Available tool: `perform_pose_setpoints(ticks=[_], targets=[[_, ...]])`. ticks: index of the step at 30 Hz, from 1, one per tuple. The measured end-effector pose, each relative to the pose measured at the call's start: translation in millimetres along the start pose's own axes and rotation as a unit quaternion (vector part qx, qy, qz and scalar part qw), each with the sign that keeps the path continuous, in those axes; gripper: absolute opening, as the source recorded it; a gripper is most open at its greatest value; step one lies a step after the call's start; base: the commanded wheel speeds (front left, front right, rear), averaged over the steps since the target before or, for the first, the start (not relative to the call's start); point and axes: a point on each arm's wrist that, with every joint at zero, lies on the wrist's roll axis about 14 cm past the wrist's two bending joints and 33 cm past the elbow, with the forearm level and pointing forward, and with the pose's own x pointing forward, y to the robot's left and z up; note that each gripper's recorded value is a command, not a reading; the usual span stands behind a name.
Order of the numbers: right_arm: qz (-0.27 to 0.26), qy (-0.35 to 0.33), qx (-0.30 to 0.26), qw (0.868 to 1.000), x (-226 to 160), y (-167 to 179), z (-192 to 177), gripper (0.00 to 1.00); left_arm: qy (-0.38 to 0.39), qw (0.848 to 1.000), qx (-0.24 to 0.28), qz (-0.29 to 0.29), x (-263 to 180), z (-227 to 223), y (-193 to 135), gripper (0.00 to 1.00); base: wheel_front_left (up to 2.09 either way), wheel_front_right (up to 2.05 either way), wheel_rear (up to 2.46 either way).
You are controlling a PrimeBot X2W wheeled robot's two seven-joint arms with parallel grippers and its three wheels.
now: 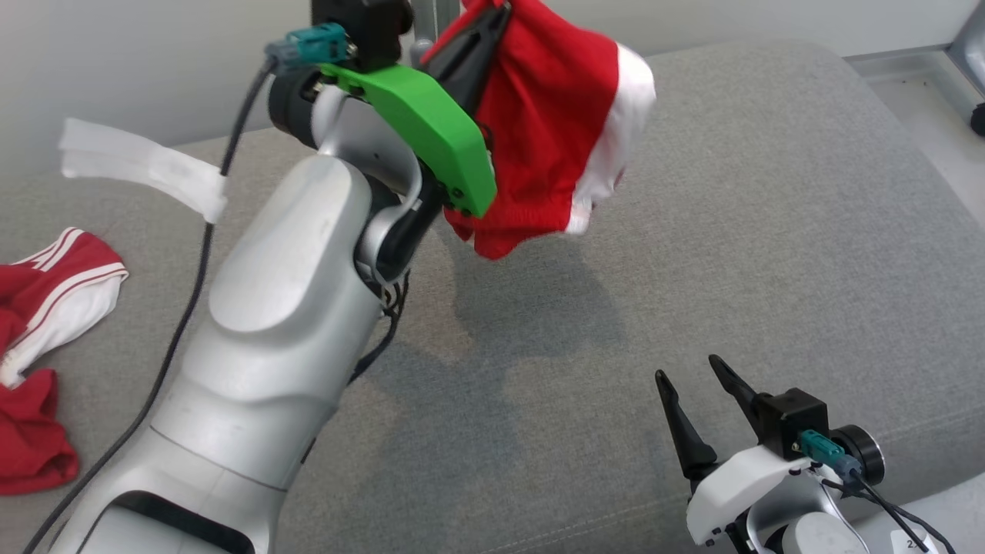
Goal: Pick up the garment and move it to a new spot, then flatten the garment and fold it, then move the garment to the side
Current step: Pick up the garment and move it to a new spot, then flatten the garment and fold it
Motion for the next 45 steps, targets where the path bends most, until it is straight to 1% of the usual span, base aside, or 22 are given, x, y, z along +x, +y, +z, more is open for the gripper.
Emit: perform_pose_setpoints(ticks=[2,4,6,8,11,13,14,15,16,18,20,24,28,32,37,45], targets=[[-0.007,0.003,0.004,1.0,-0.1,-4.6,-2.9,1.0,0.022,0.999,-0.018,-0.021,4.0,-19.2,-11.2,0.0,0.0,0.0,0.0],[-0.012,0.003,0.006,1.0,2.9,-8.1,-3.8,1.0,0.051,0.998,-0.023,-0.021,5.4,-42.6,-8.6,0.0,0.0,0.0,0.0],[-0.015,0.005,0.006,1.0,5.8,-10.1,-5.9,1.0,0.093,0.996,-0.005,-0.005,-0.6,-73.4,9.2,0.0,0.0,0.0,0.0],[-0.018,0.012,0.007,1.0,6.7,-12.2,-10.7,1.0,0.139,0.99,0.017,0.027,-13.4,-103.5,38.3,0.0,0.0,0.0,0.0],[-0.022,0.019,0.007,1.0,8.5,-15.0,-16.1,1.0,0.179,0.98,0.042,0.07,-29.5,-129.1,74.3,0.0,0.0,0.0,0.0],[-0.021,0.024,0.007,0.999,10.2,-14.8,-19.2,1.0,0.187,0.976,0.055,0.098,-38.3,-138.3,92.2,0.0,0.0,0.0,0.0],[-0.02,0.026,0.008,0.999,10.8,-14.1,-20.8,1.0,0.193,0.973,0.065,0.111,-43.4,-142.7,100.3,0.27,0.0,0.0,0.0],[-0.018,0.028,0.009,0.999,11.6,-12.8,-21.9,1.0,0.203,0.969,0.07,0.121,-48.5,-147.9,106.1,0.73,0.0,0.0,0.0],[-0.015,0.029,0.009,0.999,12.4,-11.1,-23.1,1.0,0.215,0.965,0.067,0.138,-56.3,-155.0,114.2,1.0,0.0,0.0,0.0],[-0.012,0.029,0.01,0.999,13.8,-9.3,-23.3,1.0,0.226,0.958,0.067,0.165,-69.9,-164.0,125.5,1.0,0.0,0.0,0.0],[-0.008,0.027,0.01,1.0,15.1,-7.1,-21.8,1.0,0.223,0.956,0.066,0.182,-77.4,-164.1,131.9,1.0,0.0,0.0,0.0],[-0.003,0.021,0.008,1.0,16.2,-4.4,-17.9,1.0,0.203,0.956,0.05,0.207,-88.5,-158.3,136.2,1.0,0.0,0.0,0.0],[0.0,0.015,0.008,1.0,16.0,-2.2,-14.2,1.0,0.188,0.957,0.044,0.218,-96.0,-151.1,136.0,1.0,0.0,0.0,0.0],[0.007,0.012,0.008,1.0,12.4,2.6,-11.8,1.0,0.187,0.96,0.044,0.203,-102.2,-151.5,118.4,1.0,0.0,0.0,0.0],[0.013,0.002,0.007,1.0,9.0,6.8,-4.4,1.0,0.187,0.967,0.043,0.168,-102.6,-160.3,82.8,1.0,0.0,0.0,0.0],[-0.012,-0.002,0.003,1.0,-3.9,-7.7,-1.2,1.0,0.204,0.97,0.032,0.125,-92.4,-187.6,41.7,1.0,0.0,0.0,0.0]])
